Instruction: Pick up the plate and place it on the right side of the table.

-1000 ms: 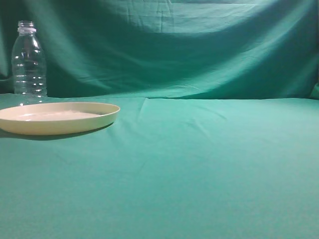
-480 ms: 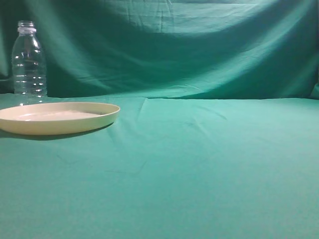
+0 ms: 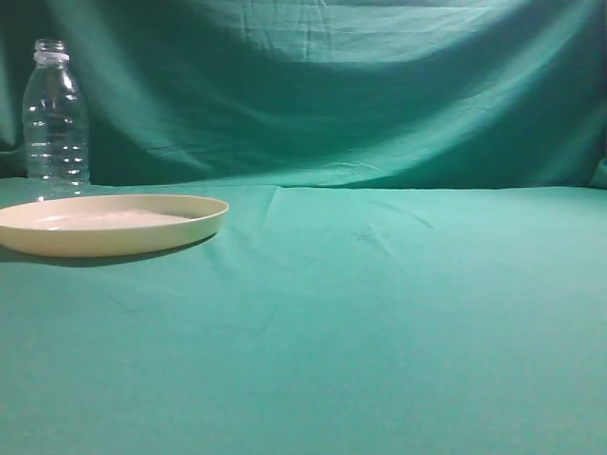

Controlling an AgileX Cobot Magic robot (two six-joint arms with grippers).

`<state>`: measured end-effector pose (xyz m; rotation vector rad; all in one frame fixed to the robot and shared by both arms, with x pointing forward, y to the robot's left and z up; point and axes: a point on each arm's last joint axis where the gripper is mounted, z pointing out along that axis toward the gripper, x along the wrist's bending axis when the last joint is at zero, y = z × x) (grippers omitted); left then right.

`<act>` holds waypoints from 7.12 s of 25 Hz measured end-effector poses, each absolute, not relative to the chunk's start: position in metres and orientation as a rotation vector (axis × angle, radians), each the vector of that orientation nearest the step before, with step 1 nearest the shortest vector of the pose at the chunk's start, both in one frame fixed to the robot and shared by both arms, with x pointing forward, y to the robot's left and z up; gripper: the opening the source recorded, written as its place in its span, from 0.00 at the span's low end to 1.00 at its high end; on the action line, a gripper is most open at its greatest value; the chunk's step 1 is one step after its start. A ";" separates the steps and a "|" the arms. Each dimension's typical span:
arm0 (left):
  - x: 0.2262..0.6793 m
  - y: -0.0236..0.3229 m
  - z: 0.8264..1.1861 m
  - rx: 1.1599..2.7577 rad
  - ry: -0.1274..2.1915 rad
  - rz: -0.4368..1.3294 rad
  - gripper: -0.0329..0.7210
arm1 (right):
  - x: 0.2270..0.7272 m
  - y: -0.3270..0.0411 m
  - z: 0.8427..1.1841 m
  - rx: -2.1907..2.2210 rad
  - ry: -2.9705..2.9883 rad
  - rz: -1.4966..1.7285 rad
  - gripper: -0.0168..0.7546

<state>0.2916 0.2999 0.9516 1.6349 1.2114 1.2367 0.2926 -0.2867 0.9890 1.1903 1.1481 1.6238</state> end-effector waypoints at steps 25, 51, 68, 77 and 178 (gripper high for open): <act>0.292 0.300 0.952 1.635 1.211 1.237 0.04 | 0.401 -0.248 1.092 1.731 2.096 0.944 0.02; 0.292 0.300 0.952 1.635 1.211 1.237 0.04 | 0.580 0.000 1.011 1.355 2.681 0.718 0.30; 0.292 0.300 0.952 1.635 1.211 1.237 0.04 | 0.617 0.022 0.935 1.242 2.633 0.686 0.68; 0.292 0.300 0.952 1.635 1.211 1.237 0.04 | 0.620 0.024 0.932 1.228 2.613 0.711 0.15; 0.292 0.300 0.952 1.635 1.211 1.237 0.04 | 0.218 -0.293 1.129 1.386 1.424 1.291 0.02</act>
